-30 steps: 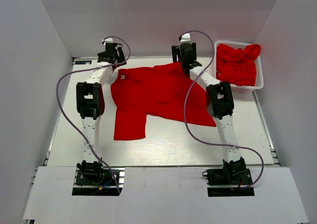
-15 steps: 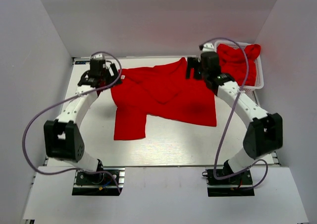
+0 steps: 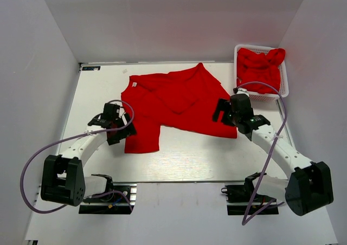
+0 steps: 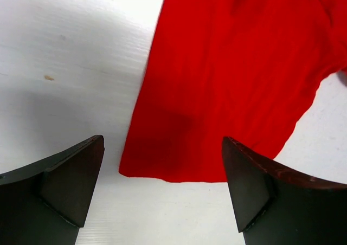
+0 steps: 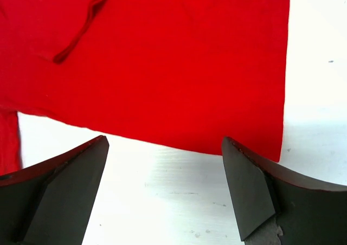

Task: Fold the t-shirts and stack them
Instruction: Flatten out the tshirt

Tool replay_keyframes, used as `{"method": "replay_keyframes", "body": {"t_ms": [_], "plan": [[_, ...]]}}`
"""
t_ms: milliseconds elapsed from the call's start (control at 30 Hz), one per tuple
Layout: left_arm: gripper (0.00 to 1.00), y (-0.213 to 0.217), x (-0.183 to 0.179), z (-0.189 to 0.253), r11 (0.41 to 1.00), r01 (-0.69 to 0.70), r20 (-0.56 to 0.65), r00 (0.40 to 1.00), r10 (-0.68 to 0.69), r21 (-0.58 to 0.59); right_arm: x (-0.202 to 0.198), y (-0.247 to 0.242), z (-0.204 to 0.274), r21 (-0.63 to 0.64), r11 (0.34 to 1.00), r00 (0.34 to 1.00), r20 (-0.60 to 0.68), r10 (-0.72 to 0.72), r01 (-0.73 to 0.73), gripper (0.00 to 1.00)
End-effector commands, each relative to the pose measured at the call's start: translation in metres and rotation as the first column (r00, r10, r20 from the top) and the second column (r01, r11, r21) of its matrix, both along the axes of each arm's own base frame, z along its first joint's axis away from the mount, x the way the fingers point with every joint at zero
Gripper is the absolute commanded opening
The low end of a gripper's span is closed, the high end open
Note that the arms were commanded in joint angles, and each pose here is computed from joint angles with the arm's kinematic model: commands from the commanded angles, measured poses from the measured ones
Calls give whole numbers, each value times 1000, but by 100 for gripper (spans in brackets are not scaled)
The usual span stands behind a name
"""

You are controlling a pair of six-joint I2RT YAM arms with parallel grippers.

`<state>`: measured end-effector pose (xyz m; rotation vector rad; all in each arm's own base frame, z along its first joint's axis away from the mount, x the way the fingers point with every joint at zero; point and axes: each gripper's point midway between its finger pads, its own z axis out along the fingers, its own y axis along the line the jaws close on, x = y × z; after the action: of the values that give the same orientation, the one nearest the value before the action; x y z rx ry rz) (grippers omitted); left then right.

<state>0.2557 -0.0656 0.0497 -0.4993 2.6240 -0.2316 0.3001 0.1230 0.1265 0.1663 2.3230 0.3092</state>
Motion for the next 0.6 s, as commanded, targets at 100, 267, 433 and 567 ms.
{"method": "replay_keyframes", "body": {"t_ms": [100,267,433,567], "plan": [[98,-10,-8,-4,1000,20,-12,1000,-20,-15,-2,-6,-13,3,999,998,-23,-52,52,90],[86,-8,-22,-21,999,33,-62,998,-31,25,-1,-12,-30,-28,995,993,-58,-98,96,90],[66,-9,-35,-37,999,33,-124,992,-29,30,5,-16,-44,-49,990,988,-84,-133,130,90],[40,-9,-54,-51,999,30,-182,983,-25,27,18,-8,-54,-26,992,988,-90,-126,124,90]]}}
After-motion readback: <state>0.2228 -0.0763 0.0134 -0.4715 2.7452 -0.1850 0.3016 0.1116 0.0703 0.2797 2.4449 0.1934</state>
